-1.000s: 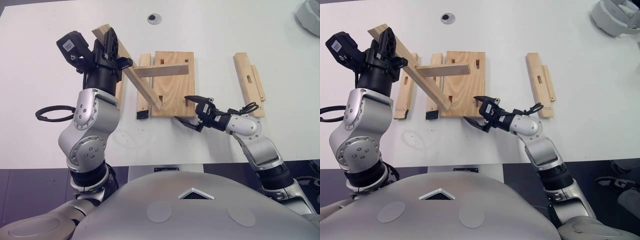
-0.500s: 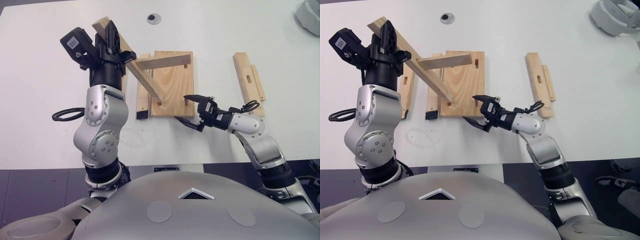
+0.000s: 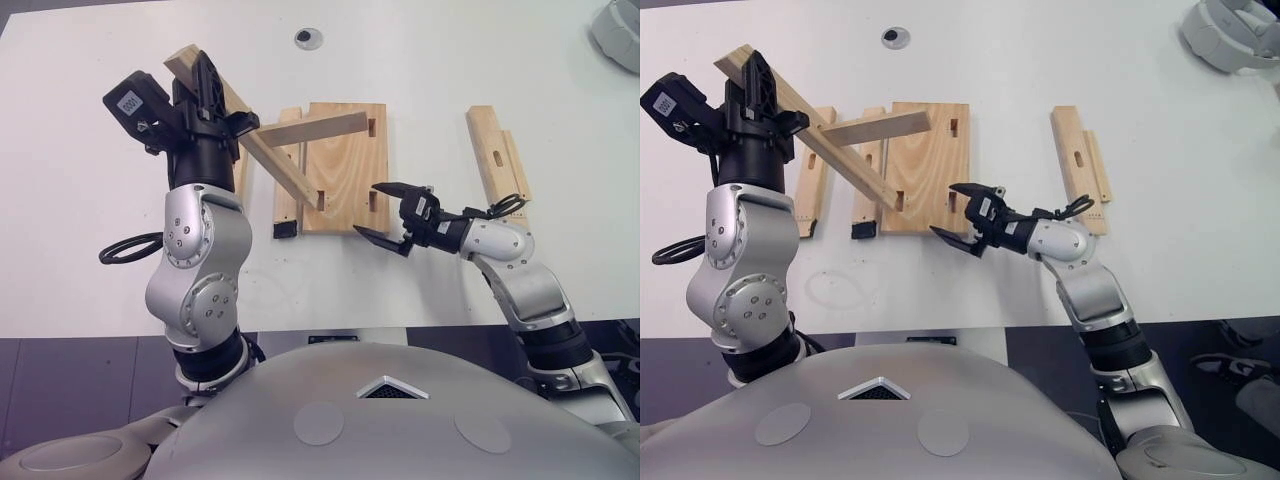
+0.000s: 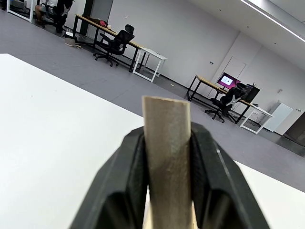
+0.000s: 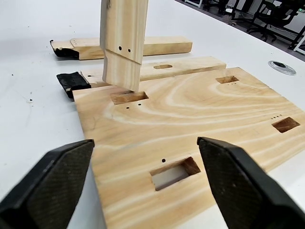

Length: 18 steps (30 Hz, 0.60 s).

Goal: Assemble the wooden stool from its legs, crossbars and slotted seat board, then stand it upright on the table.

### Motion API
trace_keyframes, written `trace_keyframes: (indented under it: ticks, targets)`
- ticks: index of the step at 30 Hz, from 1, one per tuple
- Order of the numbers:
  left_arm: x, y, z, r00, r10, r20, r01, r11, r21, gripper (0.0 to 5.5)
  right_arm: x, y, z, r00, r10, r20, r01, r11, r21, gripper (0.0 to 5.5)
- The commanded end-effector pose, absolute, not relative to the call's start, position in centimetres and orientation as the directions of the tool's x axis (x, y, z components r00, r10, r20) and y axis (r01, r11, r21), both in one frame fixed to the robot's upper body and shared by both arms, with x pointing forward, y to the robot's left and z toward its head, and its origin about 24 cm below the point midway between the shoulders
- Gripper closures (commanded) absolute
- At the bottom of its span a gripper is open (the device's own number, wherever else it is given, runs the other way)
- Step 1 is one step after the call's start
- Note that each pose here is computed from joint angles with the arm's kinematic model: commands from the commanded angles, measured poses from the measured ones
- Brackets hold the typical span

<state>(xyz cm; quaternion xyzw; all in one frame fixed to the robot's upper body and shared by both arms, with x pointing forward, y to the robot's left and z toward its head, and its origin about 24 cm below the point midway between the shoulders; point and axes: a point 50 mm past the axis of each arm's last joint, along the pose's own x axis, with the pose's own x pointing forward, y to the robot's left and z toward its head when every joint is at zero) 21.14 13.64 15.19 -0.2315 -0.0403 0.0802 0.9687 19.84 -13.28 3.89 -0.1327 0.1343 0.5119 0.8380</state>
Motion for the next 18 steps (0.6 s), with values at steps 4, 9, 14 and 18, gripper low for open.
trace_keyframes:
  ticks: [4,9,14,18]
  targets:
    - [21.1,13.3,15.3,0.983,0.185,0.022,-0.149,0.855,-0.497,4.48,20.1,-13.4,3.9,0.439,0.822,-0.364,-0.894,0.441,-0.081,1.46]
    - [21.1,13.3,16.4,0.98,0.185,0.069,-0.125,0.854,-0.505,4.48,20.0,-13.5,3.6,0.44,0.818,-0.37,-0.892,0.447,-0.074,1.46]
    - [21.0,13.2,16.9,0.98,0.179,0.086,-0.108,0.845,-0.524,4.48,19.9,-13.5,3.5,0.437,0.818,-0.375,-0.892,0.446,-0.066,1.46]
    - [20.7,12.9,16.0,0.984,0.171,0.056,-0.115,0.837,-0.535,4.48,19.9,-13.6,3.5,0.426,0.821,-0.381,-0.897,0.437,-0.062,1.46]
